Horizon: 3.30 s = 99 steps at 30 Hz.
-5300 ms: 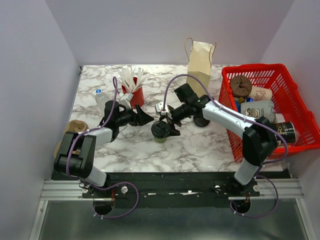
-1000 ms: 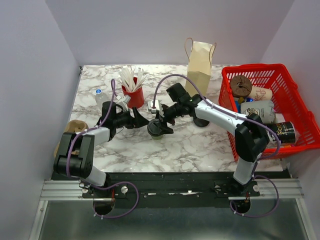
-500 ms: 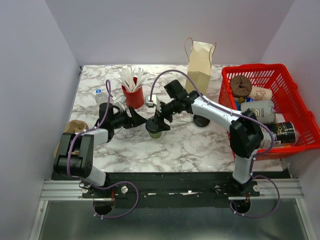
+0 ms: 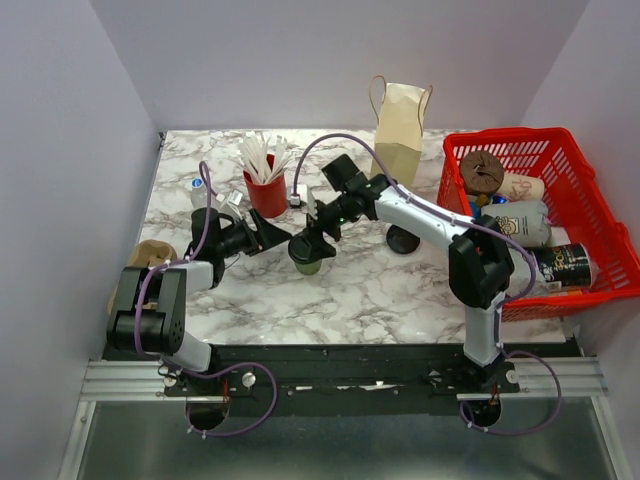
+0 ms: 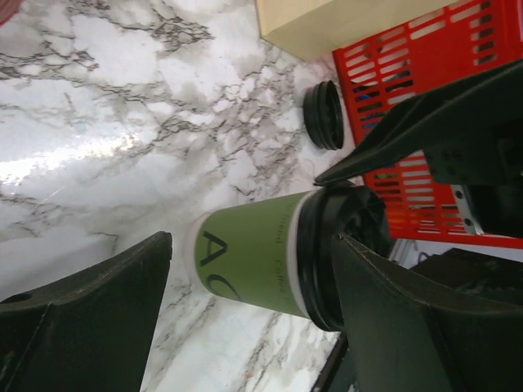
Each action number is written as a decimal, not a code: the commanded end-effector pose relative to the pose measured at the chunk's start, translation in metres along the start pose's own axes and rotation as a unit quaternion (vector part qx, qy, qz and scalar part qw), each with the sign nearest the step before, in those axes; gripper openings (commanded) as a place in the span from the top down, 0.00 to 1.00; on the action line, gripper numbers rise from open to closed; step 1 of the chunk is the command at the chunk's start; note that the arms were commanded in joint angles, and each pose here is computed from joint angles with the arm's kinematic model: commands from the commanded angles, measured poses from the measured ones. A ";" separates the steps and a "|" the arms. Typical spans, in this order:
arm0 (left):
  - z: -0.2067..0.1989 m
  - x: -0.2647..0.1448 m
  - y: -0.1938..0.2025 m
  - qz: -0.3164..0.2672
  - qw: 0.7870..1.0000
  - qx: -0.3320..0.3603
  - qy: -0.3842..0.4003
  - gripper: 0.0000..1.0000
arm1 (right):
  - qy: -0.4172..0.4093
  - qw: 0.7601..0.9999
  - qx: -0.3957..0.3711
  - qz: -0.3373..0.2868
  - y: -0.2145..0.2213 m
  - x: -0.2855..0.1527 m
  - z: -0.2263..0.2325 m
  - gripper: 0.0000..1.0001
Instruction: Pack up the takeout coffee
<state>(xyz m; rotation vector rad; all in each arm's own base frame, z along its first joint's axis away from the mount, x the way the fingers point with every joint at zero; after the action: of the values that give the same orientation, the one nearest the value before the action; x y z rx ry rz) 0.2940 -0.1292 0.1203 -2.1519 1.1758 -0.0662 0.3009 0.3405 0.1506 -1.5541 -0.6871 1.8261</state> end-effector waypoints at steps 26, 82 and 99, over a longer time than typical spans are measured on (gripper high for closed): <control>0.021 0.008 0.017 0.010 0.994 -0.100 0.034 0.16 | -0.035 0.981 0.087 0.171 0.093 0.046 -0.011 0.16; -0.043 -0.035 -0.051 0.039 0.980 0.193 -0.031 0.01 | -0.048 0.971 0.231 -0.026 -0.001 0.001 -0.022 0.00; -0.042 -0.038 -0.042 0.064 0.977 0.204 -0.024 0.01 | -0.079 0.960 0.266 -0.038 0.001 0.007 -0.030 0.00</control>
<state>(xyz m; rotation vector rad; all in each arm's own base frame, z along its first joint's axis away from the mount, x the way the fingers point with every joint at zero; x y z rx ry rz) 0.2822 -0.1038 0.1917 -1.6704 1.1477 -0.1689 0.3320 0.3422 0.1481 -1.1069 -0.3147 1.8532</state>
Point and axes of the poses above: each gripper's point midway between its finger pads, its own x axis out along the fingers, its own z axis along the line the jaws close on, y = z × x, the point moved 5 cm from there along -x, back along the fingers, and after that the axes turned 5 degrees about x, right-handed, at the moved point
